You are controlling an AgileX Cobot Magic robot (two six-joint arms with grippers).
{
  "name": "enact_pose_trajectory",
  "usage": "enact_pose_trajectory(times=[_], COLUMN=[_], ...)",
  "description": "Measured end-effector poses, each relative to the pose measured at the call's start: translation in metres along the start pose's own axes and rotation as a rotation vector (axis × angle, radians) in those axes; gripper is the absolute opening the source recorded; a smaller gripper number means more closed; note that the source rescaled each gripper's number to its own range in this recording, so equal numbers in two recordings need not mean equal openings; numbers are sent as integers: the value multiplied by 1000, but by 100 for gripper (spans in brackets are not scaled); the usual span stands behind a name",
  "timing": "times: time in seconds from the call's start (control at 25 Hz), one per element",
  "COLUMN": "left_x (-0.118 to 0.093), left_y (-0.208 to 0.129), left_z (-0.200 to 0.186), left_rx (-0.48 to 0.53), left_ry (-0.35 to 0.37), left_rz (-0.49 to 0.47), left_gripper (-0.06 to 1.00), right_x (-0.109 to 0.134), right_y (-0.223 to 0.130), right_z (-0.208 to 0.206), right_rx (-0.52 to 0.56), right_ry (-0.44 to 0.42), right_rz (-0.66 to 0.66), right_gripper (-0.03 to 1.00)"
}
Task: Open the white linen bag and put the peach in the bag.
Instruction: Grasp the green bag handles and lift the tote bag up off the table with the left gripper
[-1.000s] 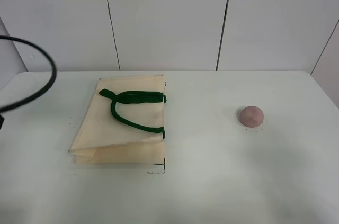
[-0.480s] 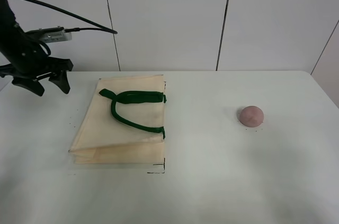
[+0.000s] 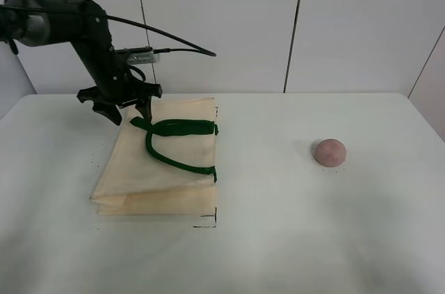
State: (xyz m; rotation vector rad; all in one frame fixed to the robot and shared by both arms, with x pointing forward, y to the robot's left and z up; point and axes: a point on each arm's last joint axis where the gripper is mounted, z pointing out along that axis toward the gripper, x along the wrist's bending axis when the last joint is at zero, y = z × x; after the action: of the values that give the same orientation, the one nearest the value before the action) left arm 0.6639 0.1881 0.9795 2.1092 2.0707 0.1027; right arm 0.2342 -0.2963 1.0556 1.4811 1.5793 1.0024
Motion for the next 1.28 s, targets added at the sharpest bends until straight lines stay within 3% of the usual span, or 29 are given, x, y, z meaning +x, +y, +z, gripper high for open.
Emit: enact_pose_trajectory(times=[0.24,0.64,1.08,1.16,1.28], left_x=[-25,-8,-7,-7,-7], left_y=[1,4,3,3,2], left_z=[25,68,97,98,98], left_rx=[-7,49,69,76,80], left_ry=[16,58,64,64,62], left_rz=[-3,-27,-28,-29,-31], left_gripper=[94,94,93,88,71], right_x=[0,0,0,0,0], right_y=[0,0,0,0,0], right_z=[0,0,0,0,0], right_rx=[0,0,0,0,0], right_ry=[0,0,0,0,0], right_rz=[0,0,0,0,0], right_gripper=[100,100,100,100,100])
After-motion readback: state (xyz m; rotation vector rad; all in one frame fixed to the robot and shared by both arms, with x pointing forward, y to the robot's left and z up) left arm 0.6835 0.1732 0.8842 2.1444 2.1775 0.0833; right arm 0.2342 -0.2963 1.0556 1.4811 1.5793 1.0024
